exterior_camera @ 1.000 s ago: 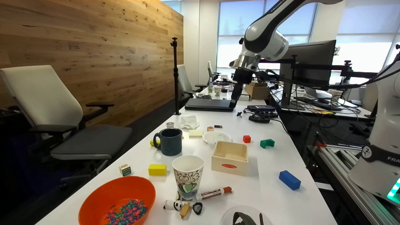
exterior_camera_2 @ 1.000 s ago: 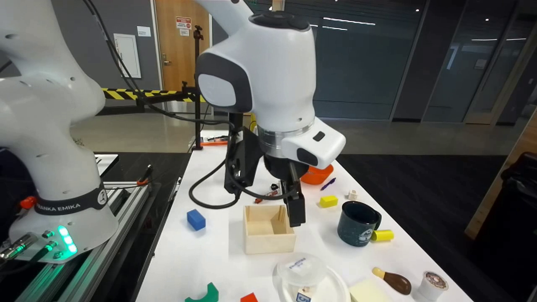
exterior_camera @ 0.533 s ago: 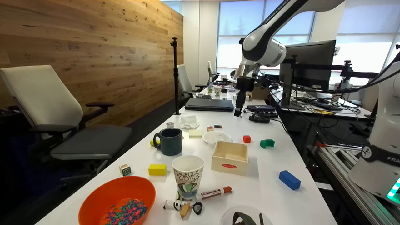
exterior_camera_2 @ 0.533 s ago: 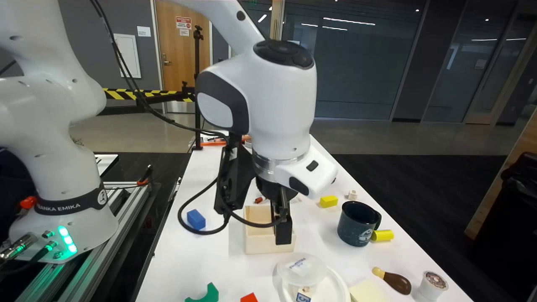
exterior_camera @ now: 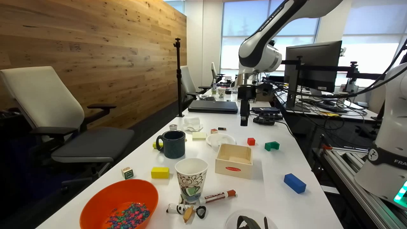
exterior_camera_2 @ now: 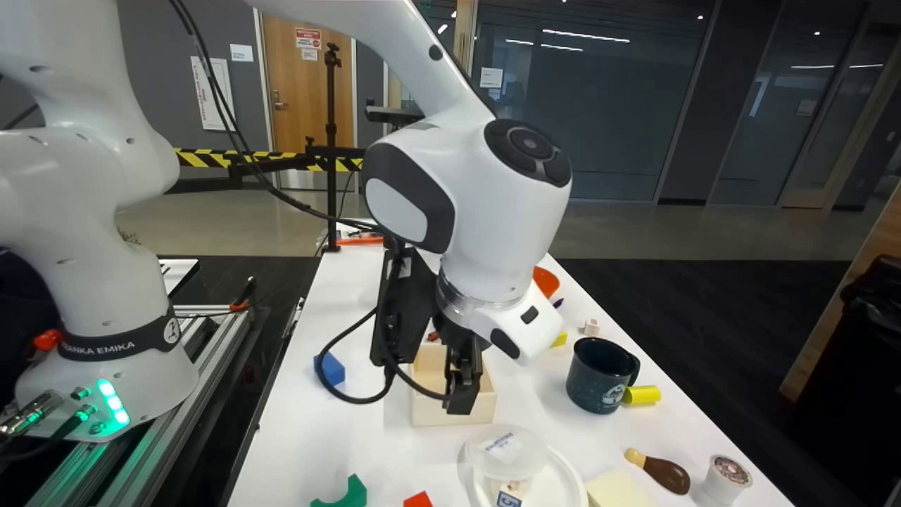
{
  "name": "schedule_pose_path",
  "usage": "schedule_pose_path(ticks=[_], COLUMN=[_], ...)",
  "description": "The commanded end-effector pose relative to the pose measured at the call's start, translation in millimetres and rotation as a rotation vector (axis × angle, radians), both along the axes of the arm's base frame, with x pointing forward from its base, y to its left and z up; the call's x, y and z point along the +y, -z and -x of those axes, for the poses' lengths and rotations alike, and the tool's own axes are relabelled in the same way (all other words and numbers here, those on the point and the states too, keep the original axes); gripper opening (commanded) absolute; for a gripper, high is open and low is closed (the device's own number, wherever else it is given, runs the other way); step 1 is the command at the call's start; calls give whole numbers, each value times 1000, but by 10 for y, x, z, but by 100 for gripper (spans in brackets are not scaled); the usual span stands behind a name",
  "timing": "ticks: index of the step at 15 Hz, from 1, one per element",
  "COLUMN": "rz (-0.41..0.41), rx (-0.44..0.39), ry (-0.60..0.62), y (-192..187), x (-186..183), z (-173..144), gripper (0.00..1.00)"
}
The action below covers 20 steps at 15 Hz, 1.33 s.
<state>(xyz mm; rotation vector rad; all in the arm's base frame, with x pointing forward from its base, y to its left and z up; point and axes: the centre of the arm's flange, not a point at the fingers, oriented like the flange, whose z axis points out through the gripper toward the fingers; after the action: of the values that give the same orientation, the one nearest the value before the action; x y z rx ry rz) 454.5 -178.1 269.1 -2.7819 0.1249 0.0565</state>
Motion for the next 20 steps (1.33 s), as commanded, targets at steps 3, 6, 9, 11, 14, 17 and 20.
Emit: schedule_pose_path(ticks=[3,6,9,11,14,17,20], rz=[-102,-121,-81,-85,-124,-194,-270], rx=[-1,-22,-19,-33,31,88,126], ry=[68,130,130,130,120,55,-8], y=[14,0,-17,-19,239,423,508], x=[-346,-595,-571,-575,-767,-904,-1103], z=[-250,-281,-187,-192,-280,-253,-243], gripper=[100,100,100,100,100,100,100])
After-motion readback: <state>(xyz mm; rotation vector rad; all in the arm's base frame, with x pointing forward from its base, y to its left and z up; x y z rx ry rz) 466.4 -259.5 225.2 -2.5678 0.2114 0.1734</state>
